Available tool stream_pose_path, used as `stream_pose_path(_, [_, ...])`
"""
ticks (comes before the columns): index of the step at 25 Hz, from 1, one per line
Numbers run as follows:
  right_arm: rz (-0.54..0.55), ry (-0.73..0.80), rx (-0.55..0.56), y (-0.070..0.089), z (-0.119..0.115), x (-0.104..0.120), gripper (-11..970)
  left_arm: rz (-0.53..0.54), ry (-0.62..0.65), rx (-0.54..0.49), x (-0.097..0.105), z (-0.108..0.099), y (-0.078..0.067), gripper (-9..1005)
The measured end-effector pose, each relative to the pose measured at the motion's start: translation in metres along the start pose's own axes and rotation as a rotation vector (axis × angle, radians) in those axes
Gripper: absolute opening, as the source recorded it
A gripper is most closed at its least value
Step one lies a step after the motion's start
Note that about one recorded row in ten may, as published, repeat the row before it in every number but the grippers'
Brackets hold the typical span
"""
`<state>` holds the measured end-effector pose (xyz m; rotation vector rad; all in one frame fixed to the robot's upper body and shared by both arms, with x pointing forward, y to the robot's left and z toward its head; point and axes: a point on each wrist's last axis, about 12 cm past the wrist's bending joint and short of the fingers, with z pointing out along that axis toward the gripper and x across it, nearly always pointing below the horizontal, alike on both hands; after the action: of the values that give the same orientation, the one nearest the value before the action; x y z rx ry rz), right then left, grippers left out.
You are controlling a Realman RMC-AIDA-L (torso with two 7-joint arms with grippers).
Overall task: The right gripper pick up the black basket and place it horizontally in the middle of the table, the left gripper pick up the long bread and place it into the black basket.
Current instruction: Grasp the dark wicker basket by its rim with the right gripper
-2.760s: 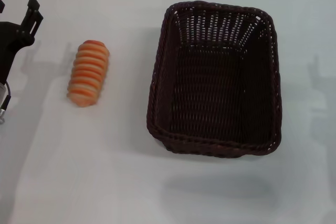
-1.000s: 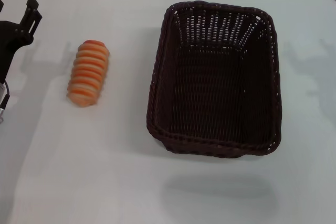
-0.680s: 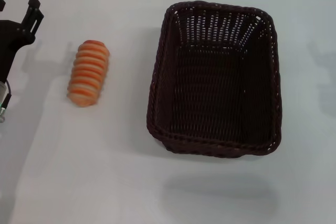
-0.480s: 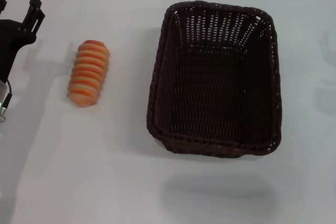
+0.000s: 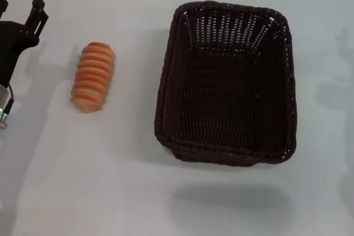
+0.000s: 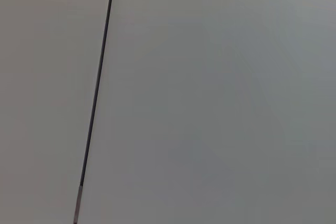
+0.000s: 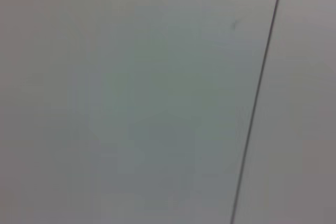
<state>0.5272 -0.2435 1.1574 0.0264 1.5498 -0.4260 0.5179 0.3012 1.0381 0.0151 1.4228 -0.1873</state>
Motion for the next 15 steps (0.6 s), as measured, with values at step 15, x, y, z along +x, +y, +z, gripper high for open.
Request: stream_pose_path(15, [0.185, 0.063, -0.444, 0.009, -0.010, -0.009, 839, -0.002, 0.003, -0.002, 0.001, -0.001, 0.001, 778])
